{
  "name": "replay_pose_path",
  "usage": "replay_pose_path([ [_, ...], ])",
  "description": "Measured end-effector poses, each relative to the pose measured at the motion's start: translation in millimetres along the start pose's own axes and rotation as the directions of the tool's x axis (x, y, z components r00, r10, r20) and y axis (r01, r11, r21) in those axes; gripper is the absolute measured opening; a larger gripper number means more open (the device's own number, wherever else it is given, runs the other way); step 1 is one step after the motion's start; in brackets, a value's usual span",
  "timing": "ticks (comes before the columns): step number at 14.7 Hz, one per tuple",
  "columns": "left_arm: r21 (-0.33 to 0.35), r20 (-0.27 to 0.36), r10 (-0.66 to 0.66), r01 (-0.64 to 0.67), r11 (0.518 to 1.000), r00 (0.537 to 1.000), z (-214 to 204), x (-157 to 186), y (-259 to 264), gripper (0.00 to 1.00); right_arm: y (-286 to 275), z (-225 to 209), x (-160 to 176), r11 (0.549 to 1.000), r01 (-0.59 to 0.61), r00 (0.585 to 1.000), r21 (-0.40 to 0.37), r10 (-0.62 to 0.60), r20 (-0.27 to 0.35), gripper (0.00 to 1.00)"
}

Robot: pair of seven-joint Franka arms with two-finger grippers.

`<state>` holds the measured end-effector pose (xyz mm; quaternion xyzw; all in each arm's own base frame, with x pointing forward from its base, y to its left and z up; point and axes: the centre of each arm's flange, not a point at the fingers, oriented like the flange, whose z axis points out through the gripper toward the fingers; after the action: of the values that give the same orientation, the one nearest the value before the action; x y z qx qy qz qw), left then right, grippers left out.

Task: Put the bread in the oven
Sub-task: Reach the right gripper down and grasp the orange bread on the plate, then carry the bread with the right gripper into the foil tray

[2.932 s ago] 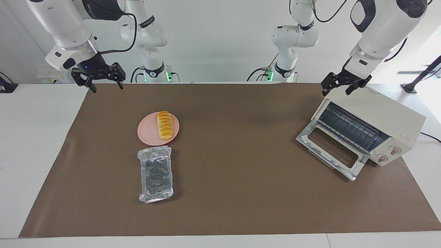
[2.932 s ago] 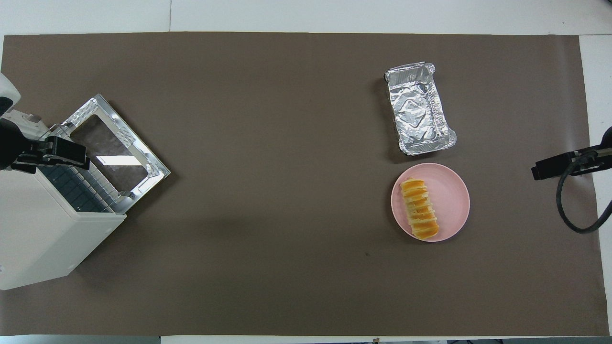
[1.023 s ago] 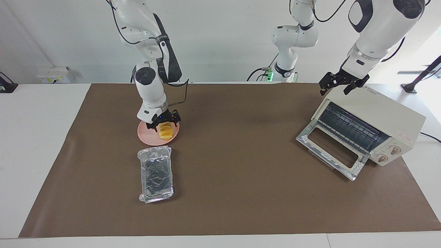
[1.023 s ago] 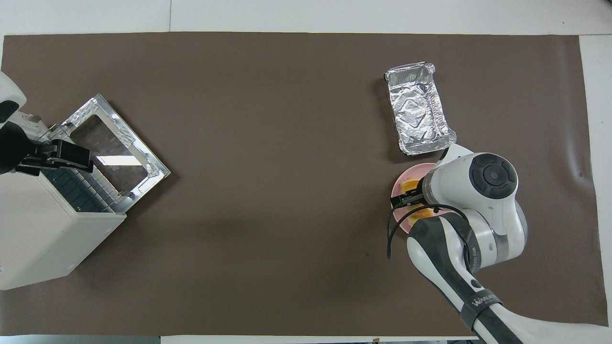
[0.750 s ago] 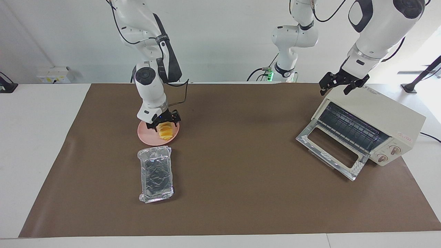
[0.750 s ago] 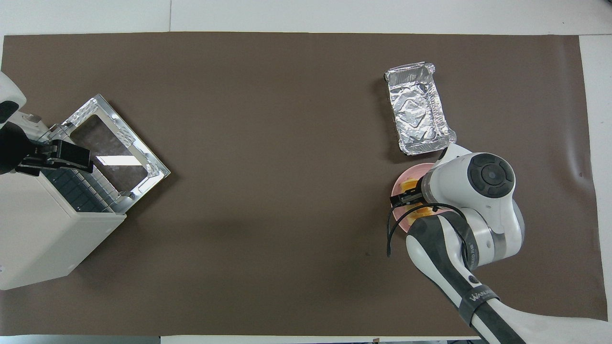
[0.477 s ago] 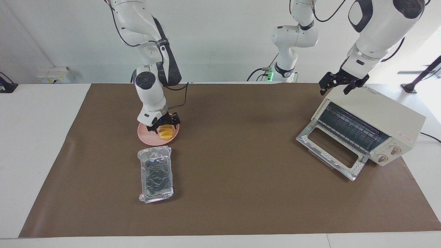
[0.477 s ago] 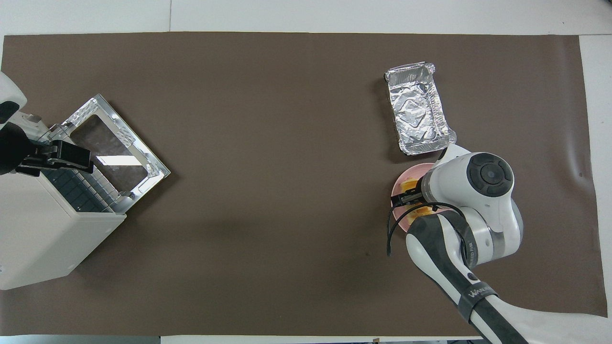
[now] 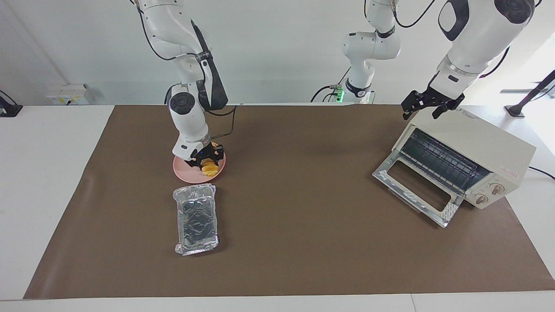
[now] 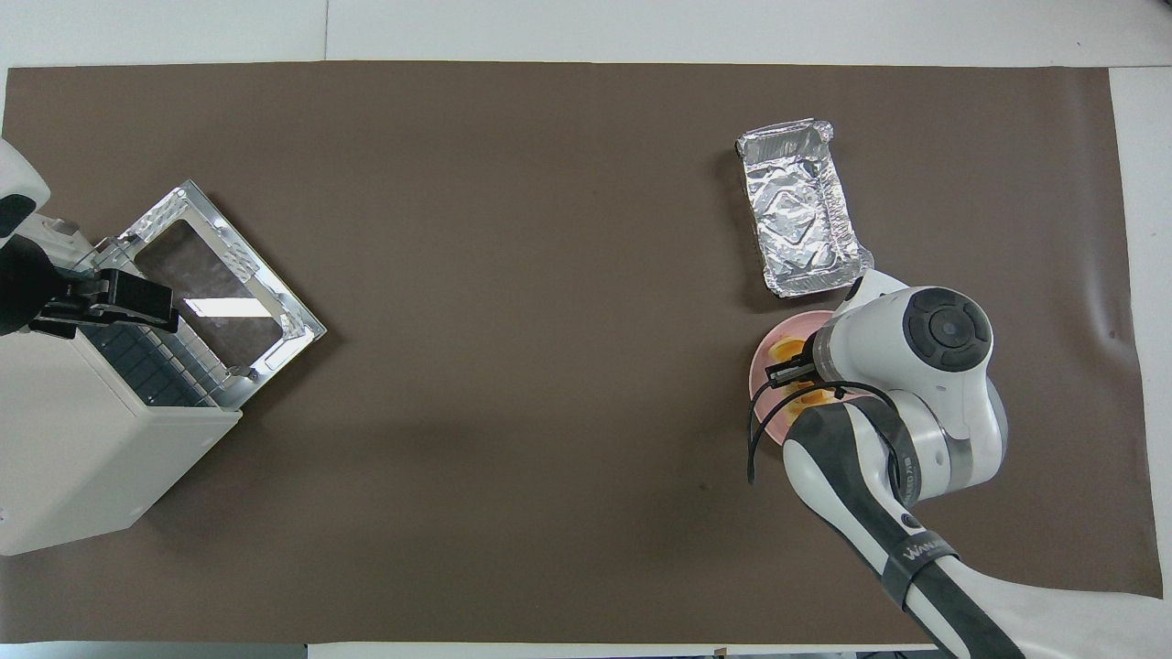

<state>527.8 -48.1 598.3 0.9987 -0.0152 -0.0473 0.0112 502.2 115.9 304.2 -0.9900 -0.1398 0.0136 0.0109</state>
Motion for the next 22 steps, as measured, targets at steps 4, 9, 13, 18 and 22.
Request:
replay_pose_path([
  [4, 0.000, 0.004, 0.000, 0.000, 1.000, 1.000, 1.5, -0.3, -0.1, 1.00, 10.8, -55.2, 27.5, 1.000, 0.006, 0.998, 0.007, -0.006, 0.057, 0.13],
  [9, 0.000, 0.003, 0.008, -0.008, 1.000, 1.000, 0.8, -1.8, 4.0, 1.00, 39.7, -133.6, 85.0, 1.000, -0.013, 1.000, 0.017, 0.013, -0.006, 0.13],
  [13, 0.001, 0.002, 0.011, -0.011, 1.000, 1.000, 0.7, -2.2, 5.6, 1.00, 57.7, -124.9, 148.6, 0.999, -0.024, 0.998, 0.039, 0.026, -0.049, 0.13],
  [18, 0.001, 0.002, 0.010, -0.010, 1.000, 1.000, 0.9, -2.1, 5.2, 1.00, 70.0, -61.9, 206.8, 1.000, -0.009, 0.998, 0.020, 0.010, -0.056, 0.13],
  [22, 0.000, 0.002, 0.008, -0.008, 1.000, 1.000, 0.9, -2.1, 3.9, 1.00, 64.8, -40.6, 219.0, 1.000, 0.010, 0.994, -0.008, -0.011, -0.112, 0.13],
])
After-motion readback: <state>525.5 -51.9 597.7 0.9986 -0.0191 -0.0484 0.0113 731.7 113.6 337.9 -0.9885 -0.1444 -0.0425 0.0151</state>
